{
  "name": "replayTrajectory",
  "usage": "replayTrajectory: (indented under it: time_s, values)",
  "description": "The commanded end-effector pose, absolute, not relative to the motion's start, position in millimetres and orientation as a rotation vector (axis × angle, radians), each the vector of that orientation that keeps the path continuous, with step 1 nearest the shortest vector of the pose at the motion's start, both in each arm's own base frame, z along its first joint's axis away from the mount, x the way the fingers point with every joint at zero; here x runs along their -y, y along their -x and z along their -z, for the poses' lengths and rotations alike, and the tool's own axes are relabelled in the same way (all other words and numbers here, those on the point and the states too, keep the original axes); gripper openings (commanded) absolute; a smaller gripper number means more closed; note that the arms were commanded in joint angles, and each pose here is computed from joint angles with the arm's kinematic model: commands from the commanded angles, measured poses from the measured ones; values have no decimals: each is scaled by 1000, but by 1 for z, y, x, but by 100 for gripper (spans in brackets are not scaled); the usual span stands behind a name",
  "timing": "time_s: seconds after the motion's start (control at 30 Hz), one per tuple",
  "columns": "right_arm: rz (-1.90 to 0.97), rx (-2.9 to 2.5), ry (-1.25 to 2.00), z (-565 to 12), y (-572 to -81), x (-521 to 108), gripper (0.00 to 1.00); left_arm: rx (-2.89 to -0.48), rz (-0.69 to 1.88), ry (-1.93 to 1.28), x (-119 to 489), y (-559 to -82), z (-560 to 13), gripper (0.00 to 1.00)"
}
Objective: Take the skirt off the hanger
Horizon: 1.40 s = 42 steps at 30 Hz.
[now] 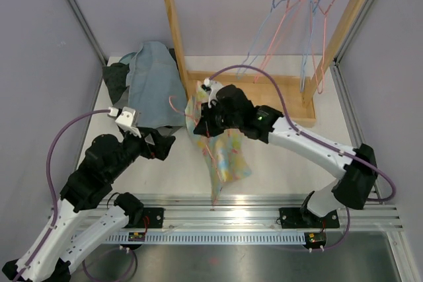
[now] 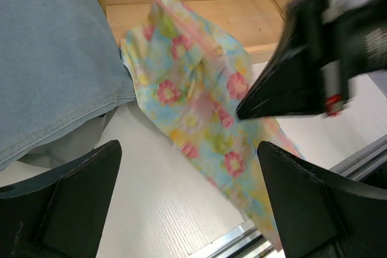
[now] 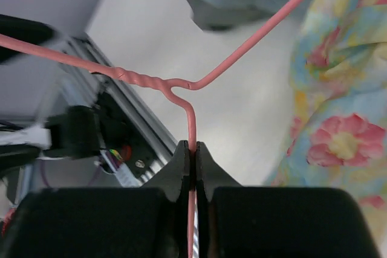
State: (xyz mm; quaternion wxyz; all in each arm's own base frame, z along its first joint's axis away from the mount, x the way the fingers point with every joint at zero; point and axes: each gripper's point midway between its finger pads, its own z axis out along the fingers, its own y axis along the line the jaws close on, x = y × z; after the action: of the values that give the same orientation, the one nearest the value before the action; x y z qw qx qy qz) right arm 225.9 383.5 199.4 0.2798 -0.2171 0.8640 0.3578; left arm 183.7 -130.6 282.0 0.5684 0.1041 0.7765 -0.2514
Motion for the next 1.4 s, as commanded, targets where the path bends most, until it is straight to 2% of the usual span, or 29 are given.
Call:
replayTrajectory:
  time_s: [0.0,0.17,0.3,0.33,0.57,0.83,1.0,1.37]
  values:
    - [-1080,-2059,541,-319,-223,-381,0,-1756,651,-249,141,-187,-301,99]
    - [-1132,-1928,485,-388,-222,-372,0,-1639,882,-321,168,-166,-316,99]
    - [-1118,-1892,463,-406,-227,-372,0,-1538,1055,-322,190,-162,-319,99]
    - [-1121,-1885,457,-410,-228,-372,0,-1569,1087,-304,196,-165,-303,99]
    - [-1172,-1821,416,-443,-228,-373,0,-1627,1072,-167,206,-201,-267,99]
    - [-1173,-1756,374,-473,-220,-351,0,-1610,1281,-168,244,-212,-269,99]
    - [-1134,-1726,346,-488,-221,-338,0,-1558,1411,-16,238,-204,-247,99]
    - [-1139,-1674,334,-506,-221,-333,0,-1434,1519,206,215,-199,-255,99]
